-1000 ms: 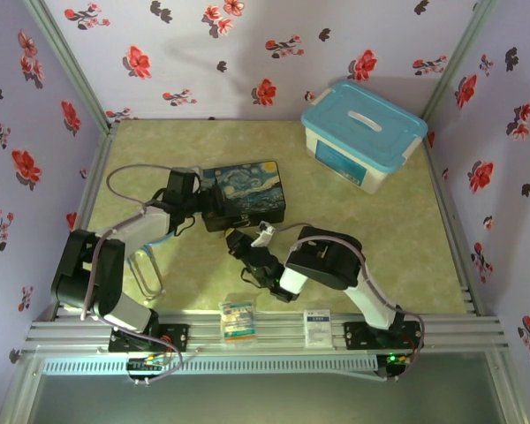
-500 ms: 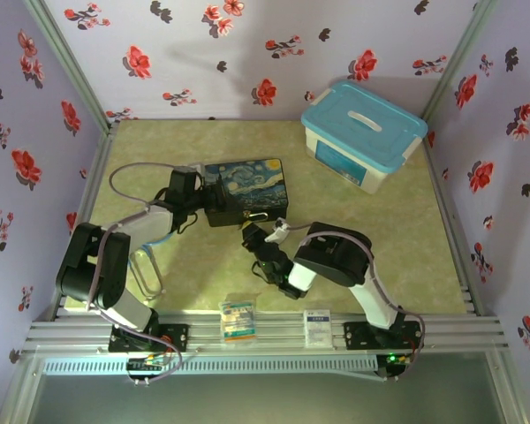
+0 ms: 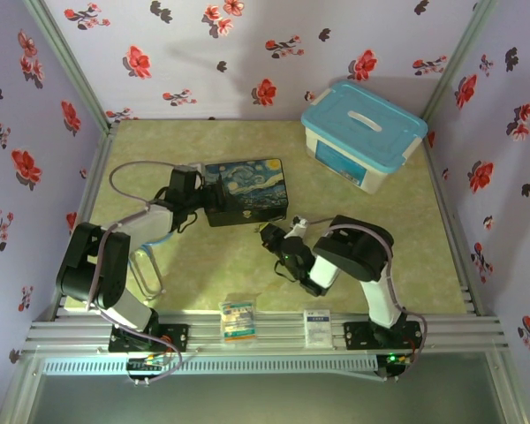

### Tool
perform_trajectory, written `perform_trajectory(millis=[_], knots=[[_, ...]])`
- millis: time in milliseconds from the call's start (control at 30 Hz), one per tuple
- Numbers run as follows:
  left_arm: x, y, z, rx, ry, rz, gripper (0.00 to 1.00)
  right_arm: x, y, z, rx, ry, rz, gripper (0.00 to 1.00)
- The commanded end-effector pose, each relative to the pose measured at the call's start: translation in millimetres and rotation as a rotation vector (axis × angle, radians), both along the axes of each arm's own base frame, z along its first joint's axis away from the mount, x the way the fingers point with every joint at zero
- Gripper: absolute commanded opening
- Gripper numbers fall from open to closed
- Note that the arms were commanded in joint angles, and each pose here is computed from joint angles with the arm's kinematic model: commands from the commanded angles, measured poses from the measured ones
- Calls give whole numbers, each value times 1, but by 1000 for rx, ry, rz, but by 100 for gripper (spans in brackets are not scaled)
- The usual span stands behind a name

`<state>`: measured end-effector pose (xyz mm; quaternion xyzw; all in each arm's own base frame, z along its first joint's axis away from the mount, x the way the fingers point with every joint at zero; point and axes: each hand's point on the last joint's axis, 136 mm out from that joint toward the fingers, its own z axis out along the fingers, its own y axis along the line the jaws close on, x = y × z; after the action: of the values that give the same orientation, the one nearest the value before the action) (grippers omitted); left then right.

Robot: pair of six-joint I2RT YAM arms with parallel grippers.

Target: Unlock a padlock with a key

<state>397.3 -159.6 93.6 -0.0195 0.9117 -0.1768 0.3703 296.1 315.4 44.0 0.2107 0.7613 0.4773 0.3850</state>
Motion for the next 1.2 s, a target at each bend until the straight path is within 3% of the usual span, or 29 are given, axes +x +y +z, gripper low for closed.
perform_trajectory(millis=[0,300,667,867,967,1033,1167], knots=[[-35,29,-56,166,229,1,60,-25,3,-7,50,102,174,0],[-22,30,-38,163,204,-4,61,-65,-42,-61,13,421,263,0],[-21,31,-25,155,185,-8,64,-107,-75,-73,-295,716,444,0],[-22,31,-27,151,186,-8,67,-116,-102,-75,-386,818,499,0],[-18,35,-29,148,192,11,71,-116,-119,-70,-458,839,514,10],[-14,35,-29,142,189,16,74,-113,-126,-65,-466,837,517,23],[-3,26,-24,104,174,-2,75,-103,-142,-62,-491,851,510,31]])
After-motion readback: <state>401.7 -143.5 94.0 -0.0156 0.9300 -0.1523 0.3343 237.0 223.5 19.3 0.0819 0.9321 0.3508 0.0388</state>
